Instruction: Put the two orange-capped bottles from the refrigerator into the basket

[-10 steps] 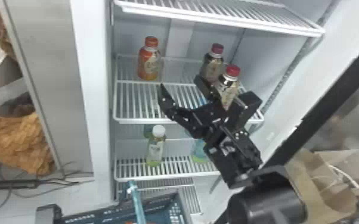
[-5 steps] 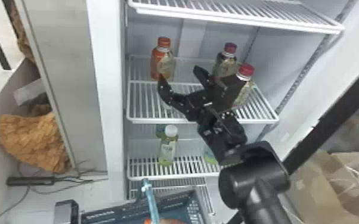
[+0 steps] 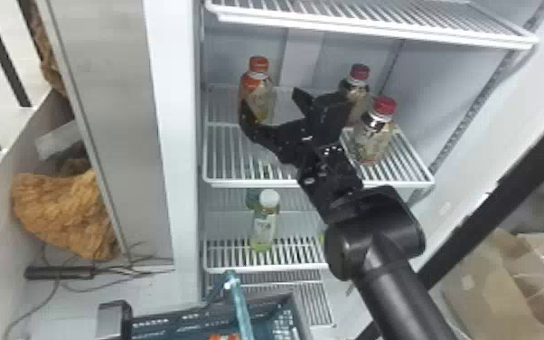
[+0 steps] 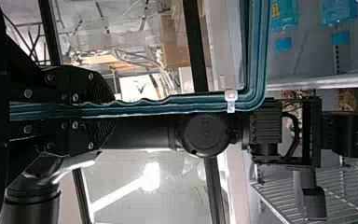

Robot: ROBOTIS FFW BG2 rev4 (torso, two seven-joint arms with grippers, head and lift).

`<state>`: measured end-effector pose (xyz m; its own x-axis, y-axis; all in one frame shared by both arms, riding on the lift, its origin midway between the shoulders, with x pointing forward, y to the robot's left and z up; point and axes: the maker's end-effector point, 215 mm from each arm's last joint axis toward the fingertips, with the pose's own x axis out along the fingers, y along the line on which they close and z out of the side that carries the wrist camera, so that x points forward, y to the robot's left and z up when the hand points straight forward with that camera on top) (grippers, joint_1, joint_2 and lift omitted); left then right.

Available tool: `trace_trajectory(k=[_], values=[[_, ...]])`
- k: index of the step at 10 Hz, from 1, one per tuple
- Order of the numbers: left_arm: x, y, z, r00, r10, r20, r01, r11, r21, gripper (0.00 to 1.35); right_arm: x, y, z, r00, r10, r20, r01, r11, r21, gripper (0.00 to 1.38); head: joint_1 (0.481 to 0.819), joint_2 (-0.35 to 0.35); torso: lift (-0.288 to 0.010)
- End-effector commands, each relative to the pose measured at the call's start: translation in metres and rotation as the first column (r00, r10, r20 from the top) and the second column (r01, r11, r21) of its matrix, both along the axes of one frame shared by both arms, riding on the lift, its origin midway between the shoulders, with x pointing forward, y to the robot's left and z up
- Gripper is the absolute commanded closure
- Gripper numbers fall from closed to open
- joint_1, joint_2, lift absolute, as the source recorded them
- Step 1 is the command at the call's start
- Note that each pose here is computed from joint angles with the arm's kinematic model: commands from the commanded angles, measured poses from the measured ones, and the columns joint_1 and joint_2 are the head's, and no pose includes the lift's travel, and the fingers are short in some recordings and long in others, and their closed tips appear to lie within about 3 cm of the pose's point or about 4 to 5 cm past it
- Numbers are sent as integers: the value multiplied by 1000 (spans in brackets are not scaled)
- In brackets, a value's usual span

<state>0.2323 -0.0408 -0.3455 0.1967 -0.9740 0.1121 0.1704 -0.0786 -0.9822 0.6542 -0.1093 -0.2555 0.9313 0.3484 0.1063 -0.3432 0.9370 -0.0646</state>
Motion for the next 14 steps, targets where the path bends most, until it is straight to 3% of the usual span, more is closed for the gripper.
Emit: trace_trajectory(k=[1, 8, 11, 12, 13, 14], values=[[0, 0, -1, 1000, 0, -1, 0, 1000, 0, 1210, 7, 7, -3, 1000, 5, -3, -5, 1000, -8, 19, 695, -189, -40], [3, -6, 0, 1000, -11, 4, 11, 1000, -4, 1210, 56, 1, -2, 999, -38, -2, 38, 999, -35, 5, 695, -170, -40], [4, -7, -1, 1000, -16, 9, 16, 1000, 0, 1210, 64, 17, -4, 1000, -5, -14, 5, 999, -47, 114, 695, -178, -40], [6, -7, 0, 1000, -14, 12, 14, 1000, 0, 1210, 66, 24, -14, 999, 21, -43, -23, 998, -51, 271, 695, -171, -40], [6, -7, -1, 1000, -14, 10, 14, 1000, 1, 1210, 66, 27, -17, 998, 30, -51, -33, 998, -51, 627, 695, -161, -40], [5, -7, -1, 1000, -14, 7, 14, 1000, -1, 1210, 64, 29, -12, 999, 30, -36, -31, 999, -36, 884, 695, -153, -40]])
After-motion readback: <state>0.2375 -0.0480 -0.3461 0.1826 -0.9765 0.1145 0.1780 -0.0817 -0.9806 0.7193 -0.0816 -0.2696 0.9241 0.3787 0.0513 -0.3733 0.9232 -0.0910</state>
